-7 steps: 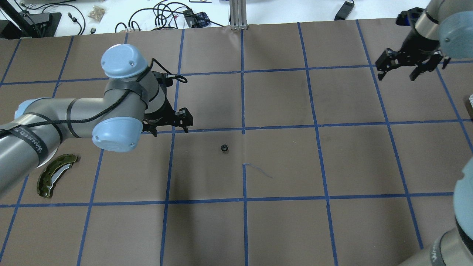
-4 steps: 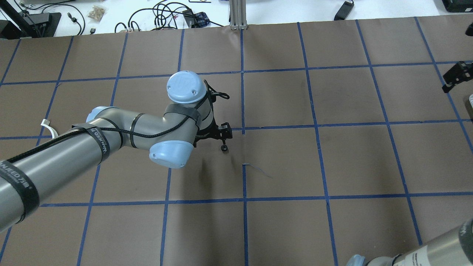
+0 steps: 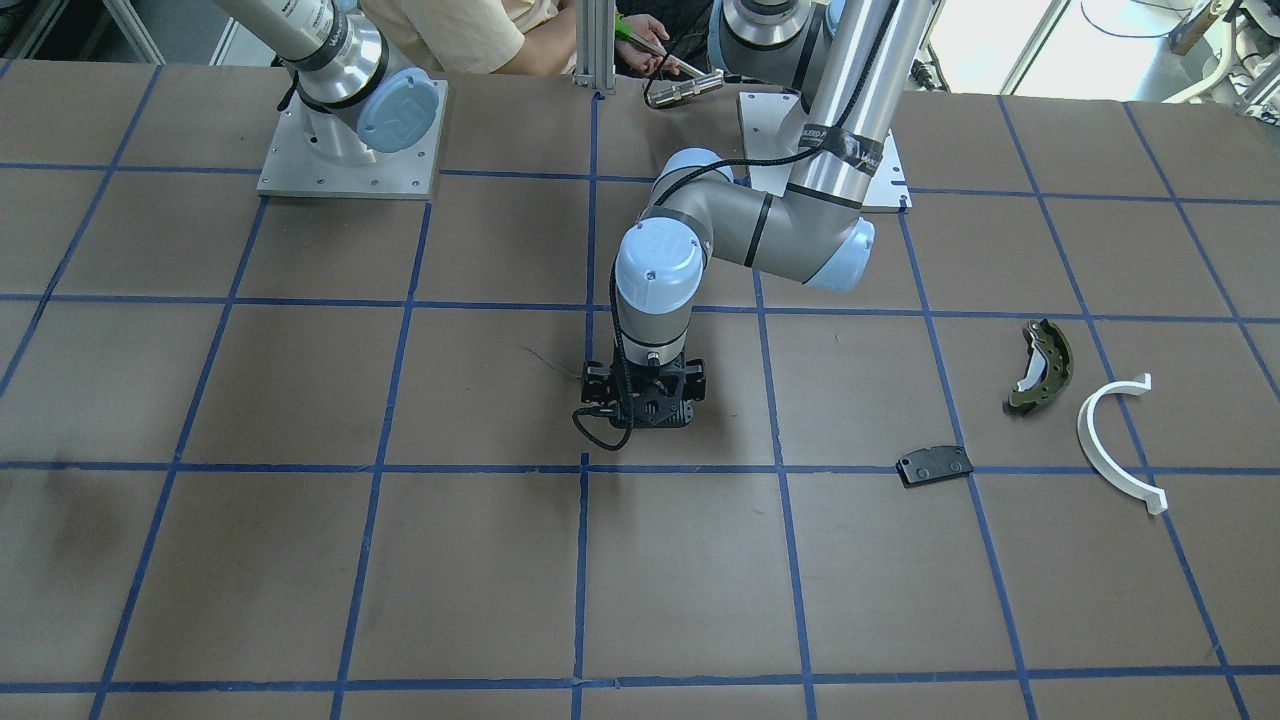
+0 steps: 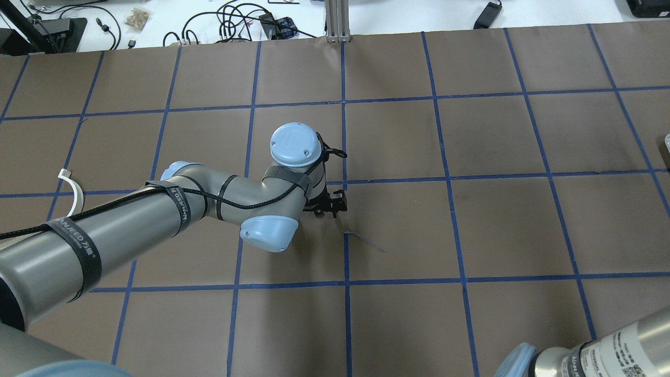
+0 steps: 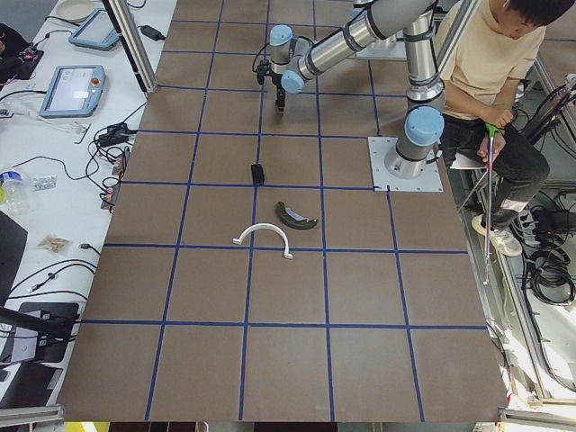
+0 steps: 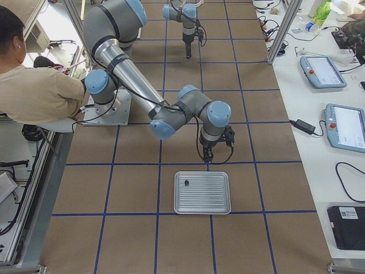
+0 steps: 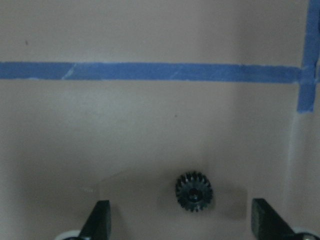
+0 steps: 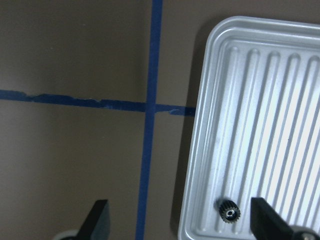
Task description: Place bearing gear from tray to pile
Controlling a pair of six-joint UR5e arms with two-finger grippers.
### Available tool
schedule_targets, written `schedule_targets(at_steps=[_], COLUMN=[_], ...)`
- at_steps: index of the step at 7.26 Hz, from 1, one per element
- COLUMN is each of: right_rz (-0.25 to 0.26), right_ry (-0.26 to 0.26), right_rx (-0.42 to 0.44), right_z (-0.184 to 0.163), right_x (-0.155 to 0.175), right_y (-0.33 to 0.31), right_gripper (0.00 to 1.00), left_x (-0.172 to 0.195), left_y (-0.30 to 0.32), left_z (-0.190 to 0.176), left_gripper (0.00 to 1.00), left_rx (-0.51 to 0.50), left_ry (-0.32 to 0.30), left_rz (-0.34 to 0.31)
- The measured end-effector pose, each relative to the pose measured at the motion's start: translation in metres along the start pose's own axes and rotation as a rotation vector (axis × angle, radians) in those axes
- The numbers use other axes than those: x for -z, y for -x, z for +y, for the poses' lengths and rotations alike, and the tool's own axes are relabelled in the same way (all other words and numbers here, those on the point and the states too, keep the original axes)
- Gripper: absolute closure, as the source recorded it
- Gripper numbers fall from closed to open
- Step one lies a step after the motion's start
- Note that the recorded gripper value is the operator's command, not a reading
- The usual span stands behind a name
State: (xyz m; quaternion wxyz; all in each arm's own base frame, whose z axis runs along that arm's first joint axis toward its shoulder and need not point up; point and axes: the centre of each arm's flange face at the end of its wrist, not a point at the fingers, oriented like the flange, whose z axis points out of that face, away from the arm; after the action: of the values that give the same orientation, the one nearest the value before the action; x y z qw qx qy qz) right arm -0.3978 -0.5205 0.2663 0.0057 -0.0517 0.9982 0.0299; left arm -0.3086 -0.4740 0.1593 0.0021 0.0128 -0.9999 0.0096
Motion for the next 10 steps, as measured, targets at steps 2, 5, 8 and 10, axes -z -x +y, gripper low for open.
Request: schedule_targets(at_steps=[2,5,8,10], right_rz=[-0.014,-0.024,-0.033,-0.036], right_ry=[0.010,0.050,0.065,0.071], right_rx=[-0.004,-0.021,-0.037,-0.043], right_z=[0.016,0.030,0.036,0.037], right_x=[-0.032,-0.055,-0.083,-0.089], right_y=[-0.031,-0.048,-0.062,-0.063], right_gripper=[0.21,0.22,0.27,0.39], left_x=[0.004,0.003,0.005,0.018], left_y=[-0.001,0.001,0.002,0.020], left_z=[-0.004,-0.003,-0.005,-0.018], left_gripper=[0.24,1.00,1.00,1.00], left_rx=[-0.003,-0.003,-0.002,0.013], left_ry=[-0.034,-0.035,-0.039,-0.055], left_rz=[0.012,0.010,0.010,0.014])
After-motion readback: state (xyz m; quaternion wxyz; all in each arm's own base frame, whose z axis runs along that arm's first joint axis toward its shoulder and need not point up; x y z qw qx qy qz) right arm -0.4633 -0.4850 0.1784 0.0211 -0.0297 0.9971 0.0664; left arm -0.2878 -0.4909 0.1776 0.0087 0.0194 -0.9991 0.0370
